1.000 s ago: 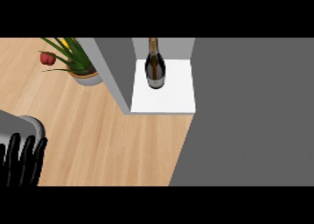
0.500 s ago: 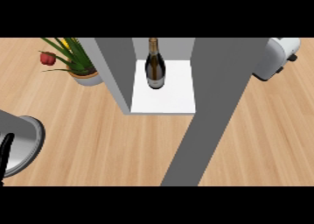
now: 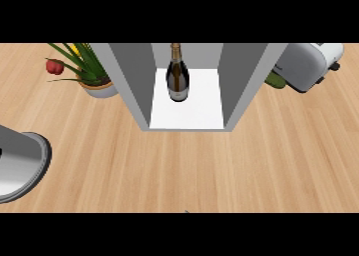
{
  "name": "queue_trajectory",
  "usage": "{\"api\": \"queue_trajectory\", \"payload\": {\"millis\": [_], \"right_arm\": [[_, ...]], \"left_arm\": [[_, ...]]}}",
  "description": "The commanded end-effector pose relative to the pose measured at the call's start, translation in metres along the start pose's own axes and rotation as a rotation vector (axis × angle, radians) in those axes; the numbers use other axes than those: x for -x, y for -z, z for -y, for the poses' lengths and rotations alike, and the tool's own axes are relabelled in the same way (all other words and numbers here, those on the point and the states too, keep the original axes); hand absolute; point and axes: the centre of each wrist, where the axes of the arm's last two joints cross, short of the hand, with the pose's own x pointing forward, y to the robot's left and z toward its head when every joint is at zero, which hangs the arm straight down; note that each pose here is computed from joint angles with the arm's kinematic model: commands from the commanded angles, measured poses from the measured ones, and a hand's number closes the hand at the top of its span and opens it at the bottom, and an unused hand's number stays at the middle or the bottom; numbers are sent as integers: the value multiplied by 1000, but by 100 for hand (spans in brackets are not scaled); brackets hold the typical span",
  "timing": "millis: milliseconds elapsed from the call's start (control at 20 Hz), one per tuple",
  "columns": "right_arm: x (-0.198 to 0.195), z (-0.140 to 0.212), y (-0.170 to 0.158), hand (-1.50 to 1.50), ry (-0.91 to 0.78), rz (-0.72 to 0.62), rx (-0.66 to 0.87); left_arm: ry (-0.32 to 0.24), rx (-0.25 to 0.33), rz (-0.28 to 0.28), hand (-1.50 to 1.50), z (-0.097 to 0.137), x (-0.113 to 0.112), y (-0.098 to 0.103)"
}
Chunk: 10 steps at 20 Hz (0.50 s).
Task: Pick up the wine, place it into the cabinet and close the cabinet
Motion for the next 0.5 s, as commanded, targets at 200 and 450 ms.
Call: {"api": "queue_trajectory", "payload": {"millis": [200,450], "right_arm": [[-12,-38,21,150,-60,108,-81],[-23,-31,45,150,-73,115,-68]], "left_arm": [[-54,18,-23,-150,-15,-13,14],[-85,33,-25,-150,-3,-11,16]]}}
